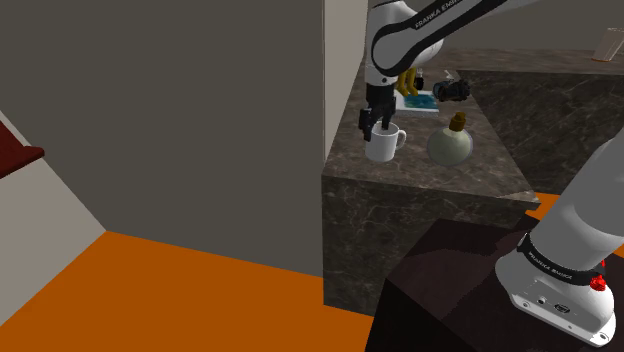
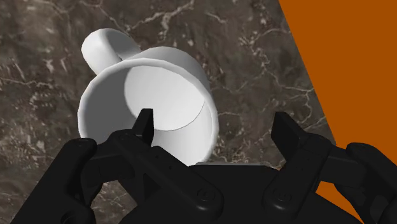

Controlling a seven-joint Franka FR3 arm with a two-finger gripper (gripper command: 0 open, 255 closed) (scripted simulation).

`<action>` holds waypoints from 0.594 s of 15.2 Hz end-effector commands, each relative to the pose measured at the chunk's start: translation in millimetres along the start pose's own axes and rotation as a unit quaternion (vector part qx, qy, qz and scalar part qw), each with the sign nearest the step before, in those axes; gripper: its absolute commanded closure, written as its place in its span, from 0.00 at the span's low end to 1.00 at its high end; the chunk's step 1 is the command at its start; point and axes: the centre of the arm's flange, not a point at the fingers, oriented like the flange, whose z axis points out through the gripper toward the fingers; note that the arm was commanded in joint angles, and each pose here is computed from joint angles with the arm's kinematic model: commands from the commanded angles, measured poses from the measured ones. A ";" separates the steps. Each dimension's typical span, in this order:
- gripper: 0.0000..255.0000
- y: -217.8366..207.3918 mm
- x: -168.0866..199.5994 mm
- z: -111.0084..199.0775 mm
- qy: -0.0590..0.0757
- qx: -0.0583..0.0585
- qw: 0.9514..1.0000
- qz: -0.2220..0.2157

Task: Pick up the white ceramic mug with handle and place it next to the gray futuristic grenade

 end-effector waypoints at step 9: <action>0.00 0.4 1.3 29.9 0.000 0.000 1.000 0.000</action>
